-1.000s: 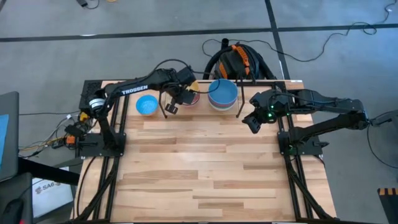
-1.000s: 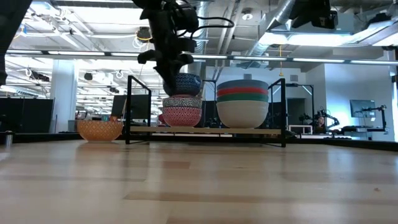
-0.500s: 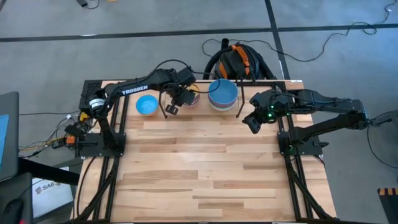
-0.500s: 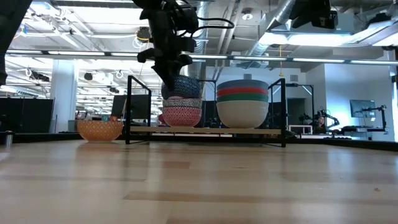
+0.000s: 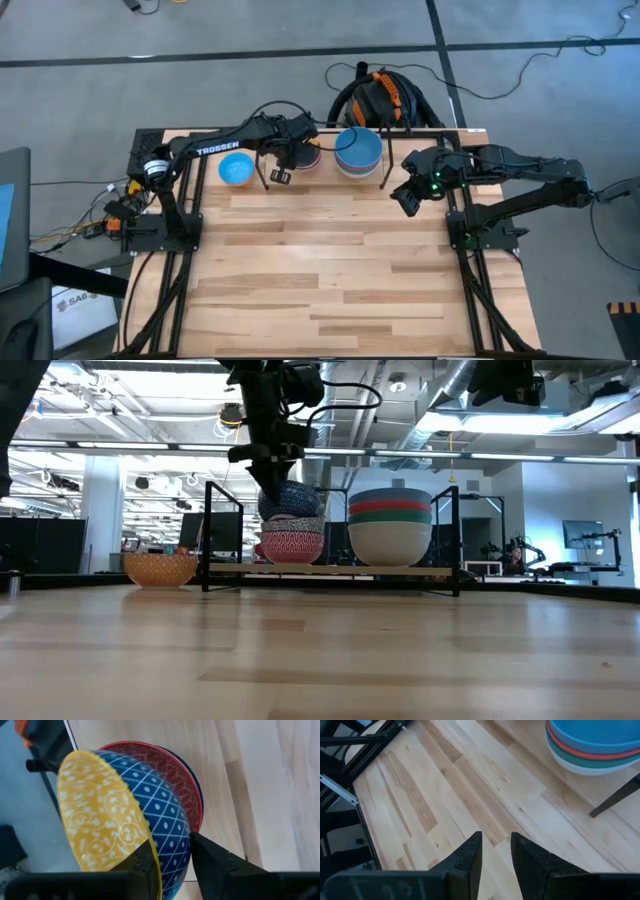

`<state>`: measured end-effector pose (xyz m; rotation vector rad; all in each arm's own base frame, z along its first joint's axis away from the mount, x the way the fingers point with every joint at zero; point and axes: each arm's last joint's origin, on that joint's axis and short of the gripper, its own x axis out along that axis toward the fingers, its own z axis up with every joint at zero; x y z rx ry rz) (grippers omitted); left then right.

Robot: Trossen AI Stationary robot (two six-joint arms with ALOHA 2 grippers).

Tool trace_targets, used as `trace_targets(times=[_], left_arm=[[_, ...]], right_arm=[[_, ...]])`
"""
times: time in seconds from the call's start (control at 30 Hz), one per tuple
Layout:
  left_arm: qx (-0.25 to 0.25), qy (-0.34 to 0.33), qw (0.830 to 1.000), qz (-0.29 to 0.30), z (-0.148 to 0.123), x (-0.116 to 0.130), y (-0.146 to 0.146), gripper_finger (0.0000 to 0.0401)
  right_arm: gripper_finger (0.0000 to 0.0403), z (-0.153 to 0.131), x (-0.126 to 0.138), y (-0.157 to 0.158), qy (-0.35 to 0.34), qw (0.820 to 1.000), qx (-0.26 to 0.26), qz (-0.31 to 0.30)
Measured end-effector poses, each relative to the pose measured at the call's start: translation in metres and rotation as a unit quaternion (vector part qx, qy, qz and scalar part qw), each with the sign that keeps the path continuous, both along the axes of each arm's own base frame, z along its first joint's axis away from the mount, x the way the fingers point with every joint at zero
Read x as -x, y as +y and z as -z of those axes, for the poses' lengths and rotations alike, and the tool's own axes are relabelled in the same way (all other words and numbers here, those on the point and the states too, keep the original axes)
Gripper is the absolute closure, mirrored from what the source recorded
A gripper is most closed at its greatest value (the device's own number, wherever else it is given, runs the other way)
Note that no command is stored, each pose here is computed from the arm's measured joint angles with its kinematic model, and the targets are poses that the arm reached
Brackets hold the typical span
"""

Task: Place and stack bowls onto a shelf
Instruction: Stack the small yellow bowl on the small red bowl on the shelf

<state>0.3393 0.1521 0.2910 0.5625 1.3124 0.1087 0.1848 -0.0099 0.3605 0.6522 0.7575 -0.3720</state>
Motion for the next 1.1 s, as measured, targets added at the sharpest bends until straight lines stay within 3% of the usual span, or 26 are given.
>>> trace_targets(times=[0.27,0.37,0.77,1.1], left_arm=[[0.021,-0.018,0.999,-0.019,0.0,-0.004,-0.009,0.0389],[0.033,-0.016,0.999,-0.029,0.008,-0.009,-0.01,0.0393],[0.027,0.003,0.999,-0.035,0.024,-0.02,-0.016,0.0292],[0.024,0.01,0.995,-0.098,0.023,-0.016,-0.026,0.0249]], right_arm=[[0.0274,0.0,0.0,0.0,0.001,1.0,0.006,-0.005],[0.0274,0.0,0.0,0.0,0.001,1.0,0.007,-0.006],[0.0274,0.003,0.003,0.002,0.021,1.0,0.009,-0.01],[0.0274,0.003,0.004,0.002,0.028,0.999,0.018,-0.007]])
